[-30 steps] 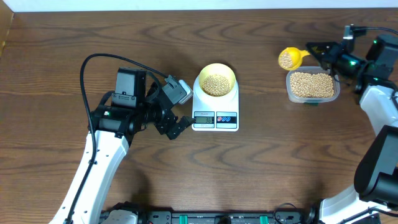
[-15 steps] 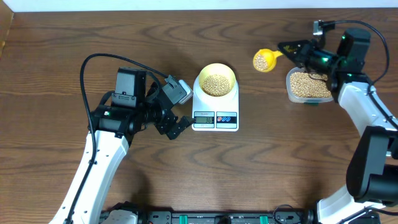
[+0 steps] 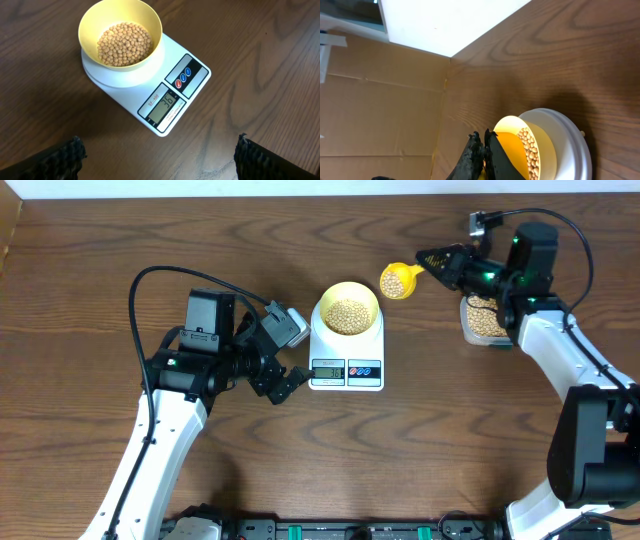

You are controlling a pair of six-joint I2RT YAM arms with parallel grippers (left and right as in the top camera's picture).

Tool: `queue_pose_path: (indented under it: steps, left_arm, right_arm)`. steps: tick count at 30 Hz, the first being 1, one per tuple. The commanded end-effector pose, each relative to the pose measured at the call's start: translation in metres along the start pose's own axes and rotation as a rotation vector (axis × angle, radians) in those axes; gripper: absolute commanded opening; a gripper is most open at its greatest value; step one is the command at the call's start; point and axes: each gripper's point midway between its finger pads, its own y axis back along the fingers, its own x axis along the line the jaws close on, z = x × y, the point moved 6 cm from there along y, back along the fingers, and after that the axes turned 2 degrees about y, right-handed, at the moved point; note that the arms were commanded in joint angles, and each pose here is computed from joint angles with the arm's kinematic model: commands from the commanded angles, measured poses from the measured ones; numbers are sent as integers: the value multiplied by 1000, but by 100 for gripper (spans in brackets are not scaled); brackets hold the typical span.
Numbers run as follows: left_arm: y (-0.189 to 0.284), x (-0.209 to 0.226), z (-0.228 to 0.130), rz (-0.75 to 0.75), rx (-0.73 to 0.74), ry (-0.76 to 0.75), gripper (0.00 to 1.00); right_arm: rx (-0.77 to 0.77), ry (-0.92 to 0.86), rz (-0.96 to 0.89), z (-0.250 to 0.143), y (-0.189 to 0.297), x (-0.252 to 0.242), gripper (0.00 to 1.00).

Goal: Scoop item into bowl and weigh 50g on scale
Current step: 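Carry the filled scoop left over the yellow bowl with the right gripper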

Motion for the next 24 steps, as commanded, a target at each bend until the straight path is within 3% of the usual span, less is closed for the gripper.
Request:
queue_pose_path:
  steps: [1,24]
  left_arm:
    - [-2,0,-3,-16,5,-2,98]
    - [-2,0,-3,-16,5,-2,98]
  right_arm:
    - [-7,16,-26,-4,-8,-3,1]
    - [38,23,-16,-22,-29,11,1]
